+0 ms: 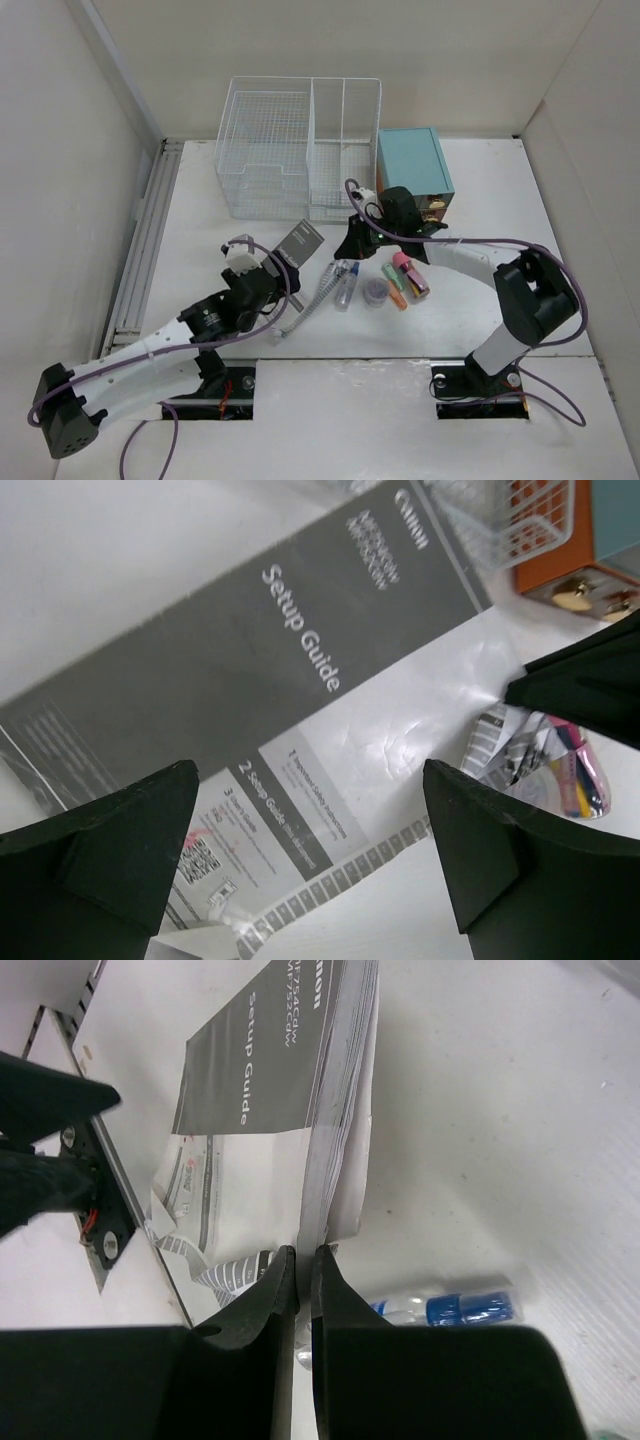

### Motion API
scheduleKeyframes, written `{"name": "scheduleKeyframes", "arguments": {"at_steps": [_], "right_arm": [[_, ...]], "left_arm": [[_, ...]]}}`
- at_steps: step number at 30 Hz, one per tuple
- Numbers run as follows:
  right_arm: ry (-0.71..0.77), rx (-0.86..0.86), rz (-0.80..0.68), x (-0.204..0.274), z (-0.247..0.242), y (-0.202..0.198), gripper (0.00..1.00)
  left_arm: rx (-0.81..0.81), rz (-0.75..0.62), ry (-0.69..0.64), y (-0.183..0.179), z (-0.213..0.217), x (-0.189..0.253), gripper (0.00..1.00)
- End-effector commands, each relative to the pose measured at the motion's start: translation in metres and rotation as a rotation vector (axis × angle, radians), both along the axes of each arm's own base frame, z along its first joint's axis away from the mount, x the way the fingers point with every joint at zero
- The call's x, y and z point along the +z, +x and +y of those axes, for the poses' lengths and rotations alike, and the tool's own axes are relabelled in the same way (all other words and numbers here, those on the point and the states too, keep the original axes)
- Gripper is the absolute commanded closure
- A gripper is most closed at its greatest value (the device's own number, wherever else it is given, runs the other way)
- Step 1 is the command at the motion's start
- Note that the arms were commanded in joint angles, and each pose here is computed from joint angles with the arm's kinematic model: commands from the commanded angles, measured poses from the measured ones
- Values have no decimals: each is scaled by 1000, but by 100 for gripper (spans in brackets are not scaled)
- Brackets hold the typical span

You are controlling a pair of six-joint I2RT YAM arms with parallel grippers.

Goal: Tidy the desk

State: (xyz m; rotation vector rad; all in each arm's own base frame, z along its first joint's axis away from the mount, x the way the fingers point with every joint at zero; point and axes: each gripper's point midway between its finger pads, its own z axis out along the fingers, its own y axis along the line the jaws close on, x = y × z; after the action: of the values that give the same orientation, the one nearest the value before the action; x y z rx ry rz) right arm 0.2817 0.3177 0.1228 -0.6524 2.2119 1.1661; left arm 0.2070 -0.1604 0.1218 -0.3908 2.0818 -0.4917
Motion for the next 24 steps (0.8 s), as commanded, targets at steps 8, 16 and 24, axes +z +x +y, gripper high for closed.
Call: {"name": "scheduleKeyframes", "arguments": {"at_steps": [8, 16, 24], "right_arm": [[116, 160, -248, 84, 4, 2, 100], [169, 264, -318, 111, 1, -8, 100], [203, 339, -328, 119, -3, -10, 100]], "left_arm": [[3, -236, 151, 51, 6, 81, 1], [-68, -342, 108, 85, 3, 101, 1], [-148, -505, 67, 107, 25, 109, 14]]}}
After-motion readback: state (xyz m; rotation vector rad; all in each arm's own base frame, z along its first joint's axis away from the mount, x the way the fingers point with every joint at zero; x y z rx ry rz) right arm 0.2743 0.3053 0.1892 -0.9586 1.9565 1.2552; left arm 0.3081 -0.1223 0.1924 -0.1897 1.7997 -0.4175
